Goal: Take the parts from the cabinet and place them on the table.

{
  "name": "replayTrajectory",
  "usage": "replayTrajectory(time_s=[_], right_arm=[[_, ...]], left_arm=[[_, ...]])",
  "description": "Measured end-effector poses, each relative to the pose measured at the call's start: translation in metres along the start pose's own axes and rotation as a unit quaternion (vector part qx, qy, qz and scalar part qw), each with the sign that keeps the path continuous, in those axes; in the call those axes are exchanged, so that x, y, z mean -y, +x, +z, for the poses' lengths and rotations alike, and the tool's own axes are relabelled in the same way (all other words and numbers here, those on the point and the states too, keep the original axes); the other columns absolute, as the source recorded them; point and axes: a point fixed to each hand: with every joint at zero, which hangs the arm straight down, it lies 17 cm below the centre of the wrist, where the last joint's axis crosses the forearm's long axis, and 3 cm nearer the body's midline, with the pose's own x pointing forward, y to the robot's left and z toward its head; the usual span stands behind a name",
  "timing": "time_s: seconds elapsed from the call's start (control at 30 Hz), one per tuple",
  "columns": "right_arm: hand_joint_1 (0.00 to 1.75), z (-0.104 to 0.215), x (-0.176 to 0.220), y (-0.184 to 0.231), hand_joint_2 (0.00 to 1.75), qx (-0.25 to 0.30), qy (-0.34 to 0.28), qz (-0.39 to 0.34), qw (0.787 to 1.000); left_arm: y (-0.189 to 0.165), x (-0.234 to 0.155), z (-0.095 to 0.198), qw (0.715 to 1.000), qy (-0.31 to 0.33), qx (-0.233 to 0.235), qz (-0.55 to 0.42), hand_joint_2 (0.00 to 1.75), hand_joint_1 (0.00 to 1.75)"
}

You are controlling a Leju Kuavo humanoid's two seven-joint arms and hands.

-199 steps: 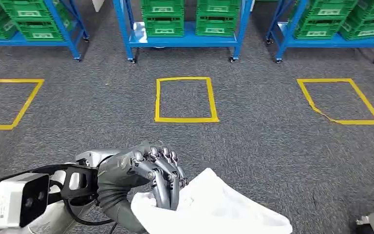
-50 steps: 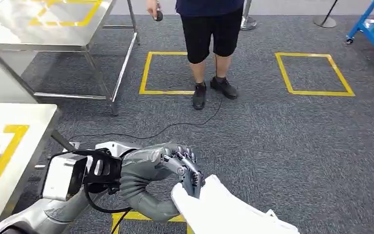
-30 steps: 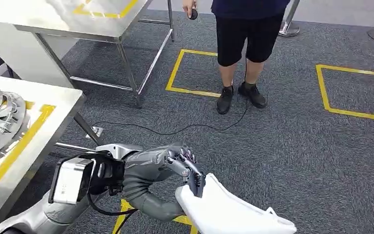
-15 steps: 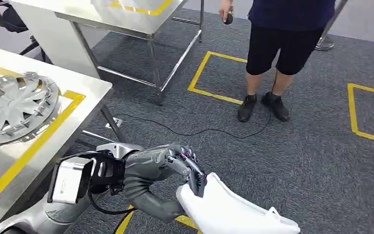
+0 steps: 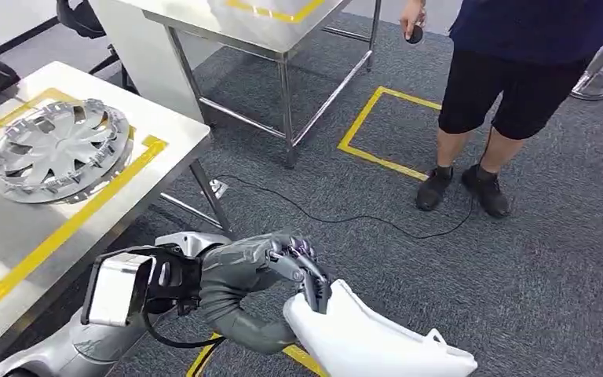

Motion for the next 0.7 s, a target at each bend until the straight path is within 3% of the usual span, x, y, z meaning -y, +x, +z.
replayTrajectory(time_s=[0.7], right_arm=[[0.00, -0.0004, -0.0031, 0.0012, 0.00, 0.002, 0.005, -0.002, 1.000]], left_arm=[[0.0047, 0.0027, -0.0041, 1.000, -0.005, 0.007, -0.003, 1.75, 1.73]])
